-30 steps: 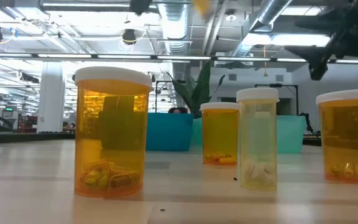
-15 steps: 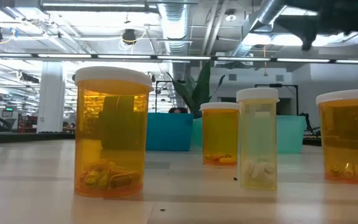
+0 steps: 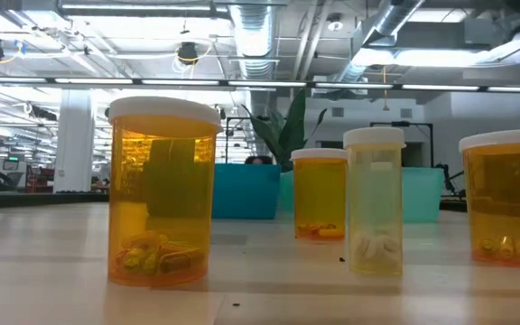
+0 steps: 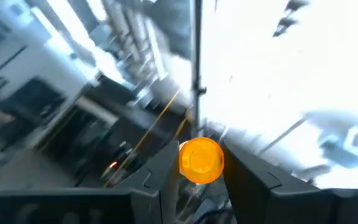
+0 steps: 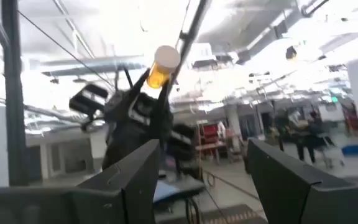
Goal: Pick and place medicine bottles into bin by pill shape (circle, oval)
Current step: Put the small orange tablet bottle into the blue bin
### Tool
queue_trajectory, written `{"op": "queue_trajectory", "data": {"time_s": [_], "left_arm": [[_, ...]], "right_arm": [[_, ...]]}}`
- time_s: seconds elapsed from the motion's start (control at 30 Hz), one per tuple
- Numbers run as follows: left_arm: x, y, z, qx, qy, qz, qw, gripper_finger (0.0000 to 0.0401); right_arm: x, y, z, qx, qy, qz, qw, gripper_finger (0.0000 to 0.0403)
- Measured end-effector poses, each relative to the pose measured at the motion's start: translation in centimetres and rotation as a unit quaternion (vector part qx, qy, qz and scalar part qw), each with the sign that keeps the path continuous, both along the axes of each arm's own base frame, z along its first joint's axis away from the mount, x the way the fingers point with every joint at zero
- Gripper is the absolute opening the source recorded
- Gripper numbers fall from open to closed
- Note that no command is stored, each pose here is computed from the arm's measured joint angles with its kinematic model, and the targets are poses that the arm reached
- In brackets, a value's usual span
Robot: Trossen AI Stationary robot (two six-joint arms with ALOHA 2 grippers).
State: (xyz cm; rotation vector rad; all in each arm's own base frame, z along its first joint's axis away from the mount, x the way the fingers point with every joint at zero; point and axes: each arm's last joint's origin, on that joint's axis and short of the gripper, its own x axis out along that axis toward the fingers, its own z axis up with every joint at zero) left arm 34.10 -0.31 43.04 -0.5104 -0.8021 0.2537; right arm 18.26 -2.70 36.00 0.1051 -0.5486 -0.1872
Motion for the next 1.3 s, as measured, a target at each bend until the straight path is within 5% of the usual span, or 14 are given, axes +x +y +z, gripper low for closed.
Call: {"op": "queue_trajectory", "data": {"time_s": [0.33, 0.8, 1.3], "left_arm": [[-0.3, 0.0, -0.1, 0.027, -0.134, 0.004, 0.991, 0.0103], [-0.4, -0.2, 0.1, 0.042, -0.149, -0.045, 0.987, 0.0103], [0.1, -0.3, -0.2, 0.037, -0.133, -0.081, 0.987, 0.0103]], "right_arm": [[6.2, -0.4, 4.0, -0.066, -0.031, 0.048, 0.996, 0.0255], [10.5, -2.0, 8.7, -0.122, -0.06, 0.148, 0.98, 0.0255], [12.9, -4.1, 8.4, -0.123, -0.036, 0.204, 0.97, 0.0255]]}}
